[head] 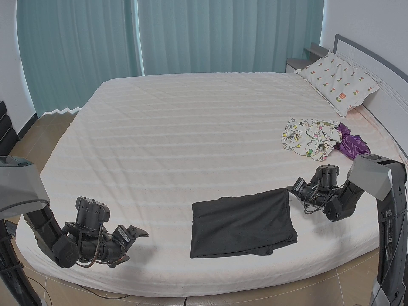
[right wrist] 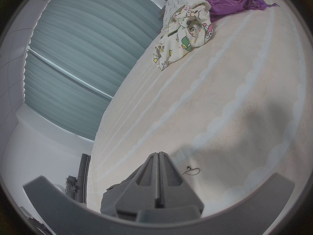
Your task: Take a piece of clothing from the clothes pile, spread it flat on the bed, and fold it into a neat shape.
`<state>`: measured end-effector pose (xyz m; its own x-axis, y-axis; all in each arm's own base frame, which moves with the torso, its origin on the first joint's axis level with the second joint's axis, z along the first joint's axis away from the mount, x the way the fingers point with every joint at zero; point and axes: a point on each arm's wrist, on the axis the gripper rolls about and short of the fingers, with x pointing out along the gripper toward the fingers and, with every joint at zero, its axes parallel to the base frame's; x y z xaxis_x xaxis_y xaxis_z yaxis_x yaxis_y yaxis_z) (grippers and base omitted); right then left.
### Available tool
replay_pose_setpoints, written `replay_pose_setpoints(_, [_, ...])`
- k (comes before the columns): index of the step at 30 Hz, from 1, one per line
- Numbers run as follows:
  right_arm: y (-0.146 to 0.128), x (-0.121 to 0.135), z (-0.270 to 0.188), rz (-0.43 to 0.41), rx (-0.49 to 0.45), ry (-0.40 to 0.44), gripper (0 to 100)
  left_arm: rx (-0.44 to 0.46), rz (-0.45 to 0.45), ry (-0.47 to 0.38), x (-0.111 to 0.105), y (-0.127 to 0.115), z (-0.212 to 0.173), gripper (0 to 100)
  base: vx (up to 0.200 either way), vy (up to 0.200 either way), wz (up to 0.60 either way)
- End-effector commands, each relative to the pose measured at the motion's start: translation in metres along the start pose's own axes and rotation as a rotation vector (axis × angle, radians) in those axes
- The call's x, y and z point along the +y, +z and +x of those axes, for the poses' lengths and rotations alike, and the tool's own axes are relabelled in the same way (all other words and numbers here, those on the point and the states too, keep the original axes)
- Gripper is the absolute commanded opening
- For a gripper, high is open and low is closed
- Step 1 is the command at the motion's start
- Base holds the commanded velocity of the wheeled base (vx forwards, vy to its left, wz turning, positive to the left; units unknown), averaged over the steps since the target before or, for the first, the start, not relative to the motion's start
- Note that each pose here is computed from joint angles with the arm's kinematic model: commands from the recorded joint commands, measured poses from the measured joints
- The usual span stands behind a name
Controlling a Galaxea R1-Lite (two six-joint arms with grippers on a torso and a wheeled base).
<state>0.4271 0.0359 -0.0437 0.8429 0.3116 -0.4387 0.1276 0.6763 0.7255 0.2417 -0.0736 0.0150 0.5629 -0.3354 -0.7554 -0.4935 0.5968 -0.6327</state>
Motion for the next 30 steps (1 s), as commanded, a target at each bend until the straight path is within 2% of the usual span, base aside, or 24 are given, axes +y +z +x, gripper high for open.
replay_pose_setpoints(1, [0.0,-0.002,0.001,0.001,-0.003,-0.003,0,0.001,0.0,0.001,0.0,0.0,0.0,100,0.0,0.0,0.0])
replay_pose_setpoints(4, [0.0,-0.001,0.002,0.001,-0.003,-0.003,0,0.002,0.001,0.002,0.0,0.0,0.001,100,0.0,0.0,0.0])
replay_pose_setpoints(5, [0.0,-0.002,0.002,0.003,-0.004,-0.004,100,0.002,0.001,0.002,0.0,0.0,0.001,100,0.0,0.0,0.0])
replay_pose_setpoints(12, [0.0,-0.001,-0.002,0.003,-0.002,-0.008,100,0.002,0.001,0.001,0.0,0.0,0.001,100,0.0,0.0,0.0])
replay_pose_setpoints(18, [-0.013,0.008,-0.028,-0.019,0.074,-0.015,100,0.002,0.001,0.002,0.0,0.0,0.001,100,0.0,0.0,0.0])
replay_pose_setpoints(23, [-0.035,0.005,-0.061,-0.131,0.197,-0.031,100,0.002,0.001,0.002,0.0,0.0,0.001,100,0.0,0.0,0.0])
replay_pose_setpoints(25, [-0.047,0.0,-0.08,-0.214,0.283,-0.014,100,0.002,0.002,0.004,0.001,0.0,0.001,100,0.0,0.0,0.0])
replay_pose_setpoints(30, [-0.066,-0.005,-0.098,-0.338,0.372,-0.004,100,0.002,0.002,0.004,0.001,0.0,0.001,100,0.0,0.0,0.0])
